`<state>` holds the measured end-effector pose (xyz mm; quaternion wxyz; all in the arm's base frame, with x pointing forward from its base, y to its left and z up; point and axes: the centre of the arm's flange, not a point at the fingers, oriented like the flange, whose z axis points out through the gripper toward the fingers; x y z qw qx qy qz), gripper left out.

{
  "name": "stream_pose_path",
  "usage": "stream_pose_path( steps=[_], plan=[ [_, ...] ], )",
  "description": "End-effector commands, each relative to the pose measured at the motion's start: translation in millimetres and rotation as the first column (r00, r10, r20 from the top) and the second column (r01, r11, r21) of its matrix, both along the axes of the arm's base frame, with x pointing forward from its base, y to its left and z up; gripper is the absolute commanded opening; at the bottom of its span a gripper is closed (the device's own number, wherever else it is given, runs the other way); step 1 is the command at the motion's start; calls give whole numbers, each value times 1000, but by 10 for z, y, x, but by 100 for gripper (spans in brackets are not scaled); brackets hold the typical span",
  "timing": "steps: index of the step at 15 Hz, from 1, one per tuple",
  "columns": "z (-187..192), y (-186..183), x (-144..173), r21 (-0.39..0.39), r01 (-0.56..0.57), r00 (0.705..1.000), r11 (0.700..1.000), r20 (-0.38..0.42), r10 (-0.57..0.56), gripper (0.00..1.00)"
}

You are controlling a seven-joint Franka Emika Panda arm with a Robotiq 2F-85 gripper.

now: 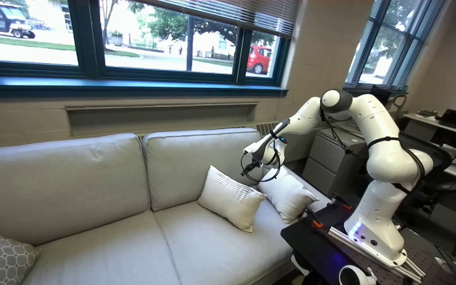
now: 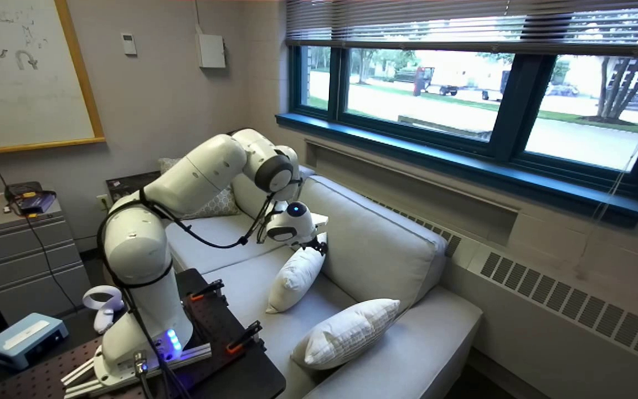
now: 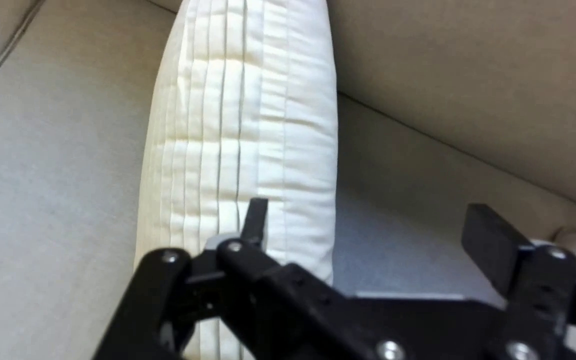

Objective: Put the pillows upright against the armrest of the couch

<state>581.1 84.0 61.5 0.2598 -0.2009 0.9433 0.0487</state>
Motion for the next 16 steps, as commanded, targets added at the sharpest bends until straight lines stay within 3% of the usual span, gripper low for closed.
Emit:
stream_pose_path(
  steps=[1, 6, 12, 16],
  plan=[
    [-590, -288, -162, 145, 128, 992, 981, -26, -125, 100],
    [-935, -576, -228, 300, 271, 962, 915, -91, -256, 100],
    [-423, -576, -91, 488, 299, 941, 820, -10, -337, 100],
    [-35, -349, 71, 523, 212, 959, 826, 52, -279, 100]
  ],
)
